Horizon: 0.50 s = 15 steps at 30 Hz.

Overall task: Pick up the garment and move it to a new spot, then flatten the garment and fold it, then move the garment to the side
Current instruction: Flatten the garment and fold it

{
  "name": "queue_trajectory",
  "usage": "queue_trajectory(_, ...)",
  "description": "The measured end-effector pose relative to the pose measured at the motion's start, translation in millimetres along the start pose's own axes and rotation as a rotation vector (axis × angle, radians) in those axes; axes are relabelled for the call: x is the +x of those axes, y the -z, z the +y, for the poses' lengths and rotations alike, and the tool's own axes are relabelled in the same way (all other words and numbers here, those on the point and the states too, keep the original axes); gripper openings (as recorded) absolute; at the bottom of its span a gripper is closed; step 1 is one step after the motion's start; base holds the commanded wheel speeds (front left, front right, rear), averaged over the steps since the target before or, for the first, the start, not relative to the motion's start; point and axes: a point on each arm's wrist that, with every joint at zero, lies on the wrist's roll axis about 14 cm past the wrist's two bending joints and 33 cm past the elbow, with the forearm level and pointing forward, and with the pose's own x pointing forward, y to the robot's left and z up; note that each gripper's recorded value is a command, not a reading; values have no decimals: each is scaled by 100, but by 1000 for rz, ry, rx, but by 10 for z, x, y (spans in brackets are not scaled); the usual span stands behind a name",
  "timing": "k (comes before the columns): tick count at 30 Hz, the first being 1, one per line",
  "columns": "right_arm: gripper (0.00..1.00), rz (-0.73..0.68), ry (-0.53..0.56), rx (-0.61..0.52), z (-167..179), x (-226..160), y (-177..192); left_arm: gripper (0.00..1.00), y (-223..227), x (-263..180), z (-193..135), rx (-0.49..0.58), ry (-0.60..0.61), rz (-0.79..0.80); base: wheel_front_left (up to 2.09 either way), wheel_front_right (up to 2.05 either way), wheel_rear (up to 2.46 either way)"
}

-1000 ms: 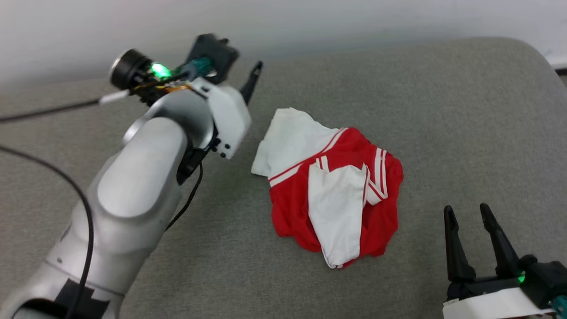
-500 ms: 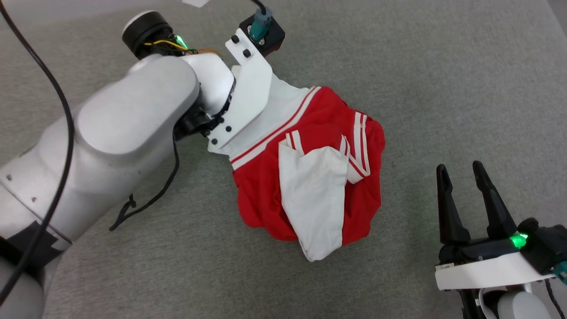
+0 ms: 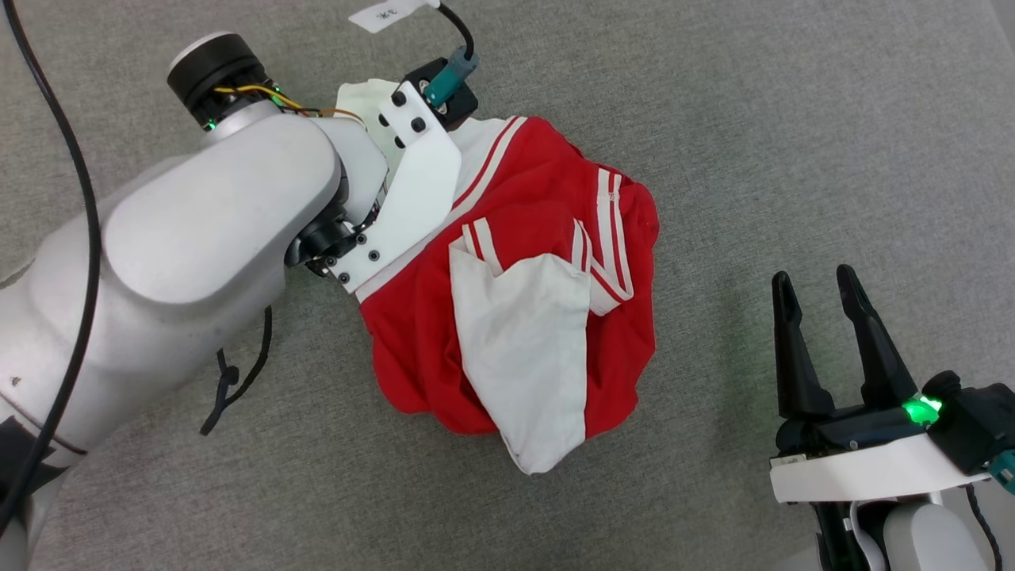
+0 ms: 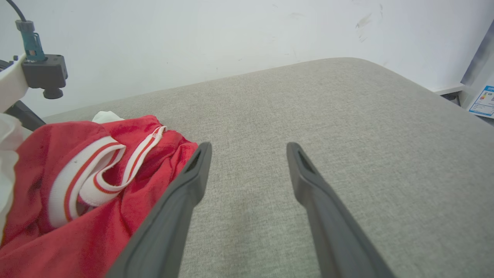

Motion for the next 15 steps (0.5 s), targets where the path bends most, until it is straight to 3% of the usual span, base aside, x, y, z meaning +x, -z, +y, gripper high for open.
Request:
queue_trajectory(1, 100, 3, 0, 0, 0, 2, 10, 20, 5, 6, -8, 3, 2, 2, 0, 0, 0)
queue_trajectory(2, 100, 5, 1, -1, -2, 5, 18, 0, 6, 11, -18, 6, 7, -2, 0, 0, 0)
queue_trajectory(8, 100, -4, -16, -6, 44, 20, -8, 0, -13, -50, -137, 25, 24, -58, 0, 0, 0)
queue_trajectory(15, 100, -22, -53, -24, 148, -71, -69, 0, -140, -452, -203, 35, -36, -255, 0, 0, 0)
